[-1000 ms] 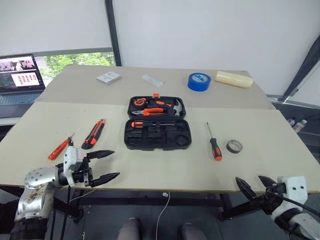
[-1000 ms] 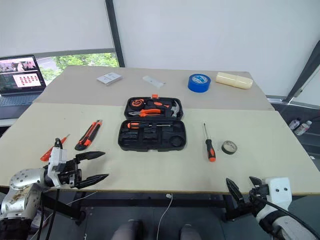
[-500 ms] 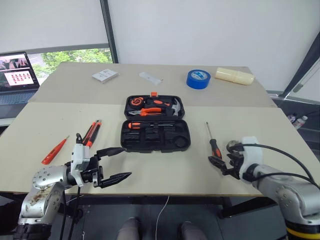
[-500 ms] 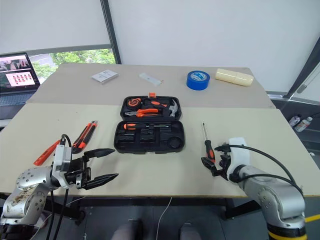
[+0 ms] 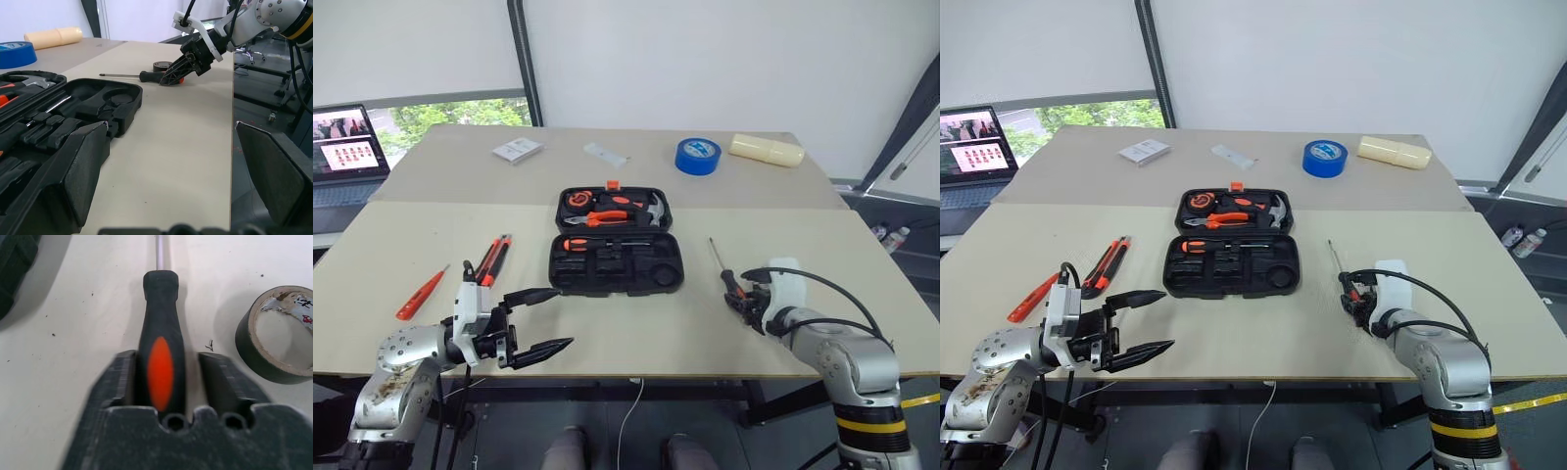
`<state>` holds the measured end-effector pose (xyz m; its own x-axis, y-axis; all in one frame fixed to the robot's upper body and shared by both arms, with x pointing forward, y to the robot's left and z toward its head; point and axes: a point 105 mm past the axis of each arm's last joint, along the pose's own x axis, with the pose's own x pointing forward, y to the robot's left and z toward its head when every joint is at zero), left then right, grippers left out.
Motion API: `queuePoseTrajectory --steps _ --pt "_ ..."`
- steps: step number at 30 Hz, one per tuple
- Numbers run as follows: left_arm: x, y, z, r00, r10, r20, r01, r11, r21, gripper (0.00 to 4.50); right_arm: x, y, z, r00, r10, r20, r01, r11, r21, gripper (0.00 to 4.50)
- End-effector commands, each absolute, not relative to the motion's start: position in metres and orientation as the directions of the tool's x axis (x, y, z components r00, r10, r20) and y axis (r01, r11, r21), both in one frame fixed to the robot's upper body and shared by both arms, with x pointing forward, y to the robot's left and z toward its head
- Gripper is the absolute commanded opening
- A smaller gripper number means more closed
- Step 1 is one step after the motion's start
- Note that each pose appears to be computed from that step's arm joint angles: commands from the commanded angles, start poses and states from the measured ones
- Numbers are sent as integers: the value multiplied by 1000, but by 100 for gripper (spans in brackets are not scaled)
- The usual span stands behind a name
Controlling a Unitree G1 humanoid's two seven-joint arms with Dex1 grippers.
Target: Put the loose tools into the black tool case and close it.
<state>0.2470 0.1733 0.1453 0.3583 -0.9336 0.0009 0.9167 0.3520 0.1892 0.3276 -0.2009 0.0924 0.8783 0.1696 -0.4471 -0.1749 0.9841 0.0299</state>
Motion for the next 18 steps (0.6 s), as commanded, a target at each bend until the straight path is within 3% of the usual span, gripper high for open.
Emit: queuePoseTrajectory --steps 1,5,9,12,13,16,18 --pt "249 173 154 374 -927 36 903 372 215 450 333 -193 122 938 207 -279 -213 977 9 104" --pt "254 177 156 435 -898 69 876 439 198 450 331 -181 168 956 293 -23 -294 953 -77 104" --pt "257 184 156 495 -865 85 848 502 173 450 331 -147 203 837 540 83 -510 827 -239 104" --pt "260 193 156 556 -825 103 811 565 154 450 345 -116 203 684 728 -48 -670 602 -435 104" --pt "261 197 155 585 -804 106 791 594 148 450 353 -101 199 608 783 -134 -712 463 -528 104" --pt "262 202 152 624 -774 104 760 633 146 450 367 -83 186 476 820 -316 -751 192 -632 104" --pt "262 202 151 629 -771 102 757 637 148 450 377 -78 183 444 817 -368 -751 115 -651 104"
